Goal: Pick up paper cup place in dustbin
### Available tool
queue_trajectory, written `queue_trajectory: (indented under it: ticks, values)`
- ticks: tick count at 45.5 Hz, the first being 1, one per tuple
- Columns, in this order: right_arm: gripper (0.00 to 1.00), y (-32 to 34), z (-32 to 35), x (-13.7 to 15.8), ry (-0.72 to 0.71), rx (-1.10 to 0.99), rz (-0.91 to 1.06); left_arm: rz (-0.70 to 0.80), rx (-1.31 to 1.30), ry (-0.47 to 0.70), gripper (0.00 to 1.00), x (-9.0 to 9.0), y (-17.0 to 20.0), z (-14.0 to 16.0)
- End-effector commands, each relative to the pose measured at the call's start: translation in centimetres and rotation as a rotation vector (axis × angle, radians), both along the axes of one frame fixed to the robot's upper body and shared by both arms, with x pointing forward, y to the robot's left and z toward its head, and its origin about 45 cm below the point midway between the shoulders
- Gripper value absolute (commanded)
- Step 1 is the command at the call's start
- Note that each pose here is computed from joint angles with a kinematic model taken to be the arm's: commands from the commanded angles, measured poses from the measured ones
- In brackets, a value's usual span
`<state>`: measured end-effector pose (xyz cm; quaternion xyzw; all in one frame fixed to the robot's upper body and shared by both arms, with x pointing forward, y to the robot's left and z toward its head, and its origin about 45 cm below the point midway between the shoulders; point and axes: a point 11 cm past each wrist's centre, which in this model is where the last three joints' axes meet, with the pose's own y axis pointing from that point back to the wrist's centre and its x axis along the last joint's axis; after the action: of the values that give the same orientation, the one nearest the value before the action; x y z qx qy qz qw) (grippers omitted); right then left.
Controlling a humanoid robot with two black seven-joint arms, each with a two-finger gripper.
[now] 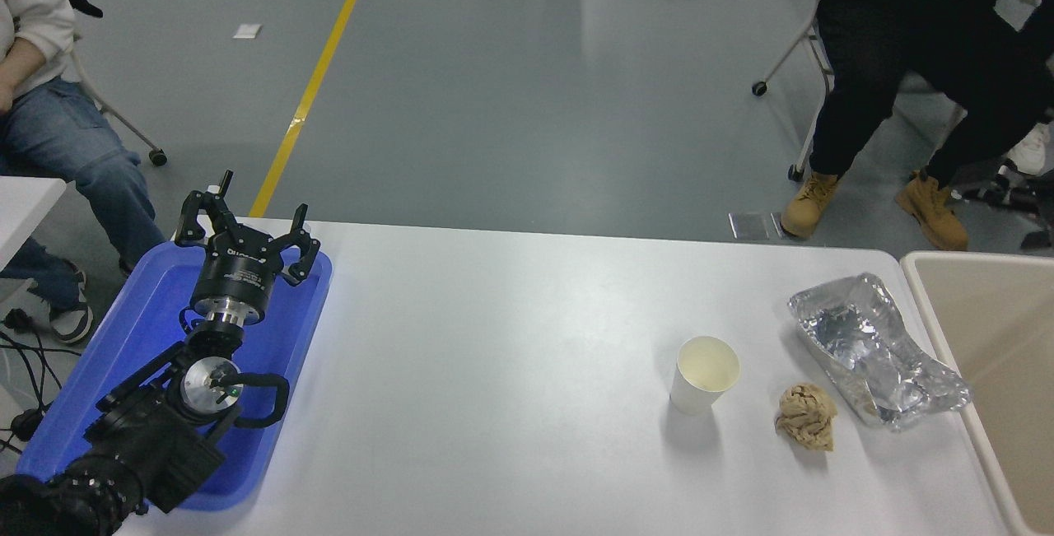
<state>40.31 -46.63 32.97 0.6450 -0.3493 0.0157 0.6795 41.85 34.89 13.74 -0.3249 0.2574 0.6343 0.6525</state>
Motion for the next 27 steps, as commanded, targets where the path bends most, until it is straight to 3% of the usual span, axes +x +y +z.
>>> queue_trajectory:
  ticks: [1, 27]
  values:
    - [1.00, 4.1, 2.8, 0.3, 0.068, -0.045, 0.088, 0.001, 0.000, 0.002, 1.00, 0.0, 0.0, -0.1]
    - [1.00, 17.9, 1.1, -0.9, 0.231, 0.070, 0.421, 0.001, 0.000, 0.002, 1.00, 0.0, 0.0, -0.1]
